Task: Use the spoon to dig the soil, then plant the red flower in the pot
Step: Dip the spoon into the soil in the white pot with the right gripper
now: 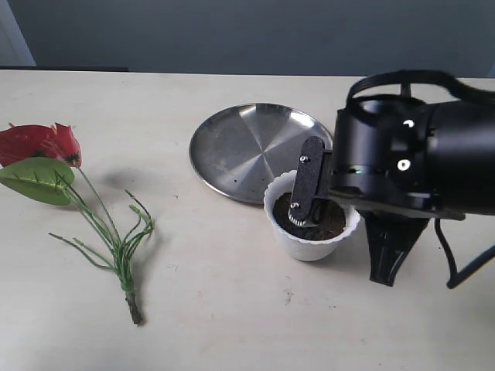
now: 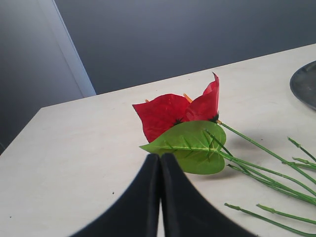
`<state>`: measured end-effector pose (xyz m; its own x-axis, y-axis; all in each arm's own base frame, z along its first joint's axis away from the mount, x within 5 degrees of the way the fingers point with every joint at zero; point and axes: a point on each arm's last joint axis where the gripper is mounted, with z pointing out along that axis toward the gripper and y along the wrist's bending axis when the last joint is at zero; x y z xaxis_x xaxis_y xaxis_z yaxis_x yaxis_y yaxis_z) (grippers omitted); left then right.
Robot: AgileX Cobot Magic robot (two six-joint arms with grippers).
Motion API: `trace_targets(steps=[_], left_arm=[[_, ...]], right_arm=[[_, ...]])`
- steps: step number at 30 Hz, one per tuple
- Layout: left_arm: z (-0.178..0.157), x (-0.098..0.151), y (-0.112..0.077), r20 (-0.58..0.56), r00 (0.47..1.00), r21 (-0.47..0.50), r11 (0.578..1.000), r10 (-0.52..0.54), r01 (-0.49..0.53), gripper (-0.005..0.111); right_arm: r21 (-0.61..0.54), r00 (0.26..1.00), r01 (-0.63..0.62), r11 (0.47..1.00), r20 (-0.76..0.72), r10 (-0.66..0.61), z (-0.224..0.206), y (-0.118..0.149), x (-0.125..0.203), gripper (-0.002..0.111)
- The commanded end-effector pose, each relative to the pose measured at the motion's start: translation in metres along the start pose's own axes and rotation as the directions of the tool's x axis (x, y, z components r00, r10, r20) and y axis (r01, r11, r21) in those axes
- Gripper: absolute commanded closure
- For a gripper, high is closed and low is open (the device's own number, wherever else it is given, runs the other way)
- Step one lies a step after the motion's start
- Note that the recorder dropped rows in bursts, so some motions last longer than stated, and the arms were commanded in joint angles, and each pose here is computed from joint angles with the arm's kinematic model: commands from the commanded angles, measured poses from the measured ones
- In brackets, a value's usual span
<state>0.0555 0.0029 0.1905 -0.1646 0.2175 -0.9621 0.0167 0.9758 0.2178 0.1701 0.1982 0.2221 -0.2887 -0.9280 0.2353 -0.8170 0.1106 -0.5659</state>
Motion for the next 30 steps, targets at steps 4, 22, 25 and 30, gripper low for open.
trace_targets(steps=[4, 22, 25, 30], left_arm=[[0.0, -0.001, 0.0, 0.014, 1.0, 0.0, 1.0, -0.006, 0.006, 0.106], [0.0, -0.001, 0.0, 0.014, 1.0, 0.0, 1.0, -0.006, 0.006, 0.106], [0.0, -0.001, 0.0, 0.014, 1.0, 0.0, 1.0, -0.006, 0.006, 0.106], [0.0, -0.001, 0.0, 0.014, 1.0, 0.0, 1.0, -0.006, 0.006, 0.106]], right_arm=[[-0.048, 0.995, 0.102, 0.994, 0.006, -0.101, -0.002, 0.002, 0.002, 0.109], [0.089, 0.999, 0.015, 0.996, -0.032, -0.012, 0.009, -0.006, -0.006, 0.109], [0.047, 1.0, -0.003, 0.999, -0.01, 0.004, 0.002, -0.006, 0.0, 0.109], [-0.023, 0.994, 0.106, 0.994, -0.01, -0.106, 0.002, 0.0, 0.0, 0.109]])
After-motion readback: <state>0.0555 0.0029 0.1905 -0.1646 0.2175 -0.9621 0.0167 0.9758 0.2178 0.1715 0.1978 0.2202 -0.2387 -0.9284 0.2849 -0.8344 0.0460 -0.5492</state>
